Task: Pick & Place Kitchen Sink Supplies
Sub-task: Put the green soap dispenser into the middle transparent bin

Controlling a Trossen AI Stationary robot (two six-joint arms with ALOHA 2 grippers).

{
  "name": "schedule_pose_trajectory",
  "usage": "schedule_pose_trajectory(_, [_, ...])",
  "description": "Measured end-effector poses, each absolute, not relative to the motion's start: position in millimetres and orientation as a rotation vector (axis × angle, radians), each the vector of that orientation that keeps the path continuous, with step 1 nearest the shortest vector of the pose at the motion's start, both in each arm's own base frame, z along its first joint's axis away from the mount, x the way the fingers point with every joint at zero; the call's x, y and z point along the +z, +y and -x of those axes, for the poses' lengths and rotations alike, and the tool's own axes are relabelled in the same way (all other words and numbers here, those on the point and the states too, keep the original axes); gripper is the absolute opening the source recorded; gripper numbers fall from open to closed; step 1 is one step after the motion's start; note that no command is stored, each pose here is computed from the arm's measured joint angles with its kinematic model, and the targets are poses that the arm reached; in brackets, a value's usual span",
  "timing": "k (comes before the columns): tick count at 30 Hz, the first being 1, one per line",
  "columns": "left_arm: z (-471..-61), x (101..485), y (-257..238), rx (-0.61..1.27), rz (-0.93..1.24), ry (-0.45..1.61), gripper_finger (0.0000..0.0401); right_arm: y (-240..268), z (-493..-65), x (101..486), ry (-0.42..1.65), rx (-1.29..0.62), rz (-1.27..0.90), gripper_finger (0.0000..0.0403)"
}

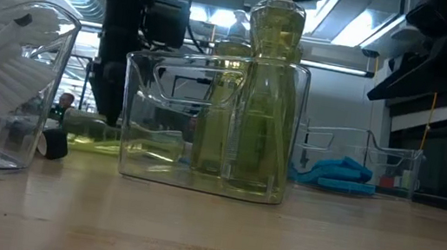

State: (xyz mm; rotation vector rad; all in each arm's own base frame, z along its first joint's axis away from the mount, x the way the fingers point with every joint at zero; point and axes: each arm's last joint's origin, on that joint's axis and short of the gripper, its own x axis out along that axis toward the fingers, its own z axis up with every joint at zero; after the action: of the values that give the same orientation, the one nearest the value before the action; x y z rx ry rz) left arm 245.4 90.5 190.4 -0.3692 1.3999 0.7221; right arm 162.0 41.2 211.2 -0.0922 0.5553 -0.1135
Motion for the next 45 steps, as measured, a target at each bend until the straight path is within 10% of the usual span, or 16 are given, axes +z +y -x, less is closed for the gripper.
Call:
schedule_pose_trajectory(17, [-253, 232, 83, 0.618, 0.234, 1.075, 0.0251, 43, -166, 216, 0.49, -0.111, 0.068, 0.0262])
schedule_pose_trajectory(45, [-283, 169, 113, 0.651, 0.212, 1.198, 0.0354, 43, -166, 216, 0.491, -0.106, 0.085, 0.0262])
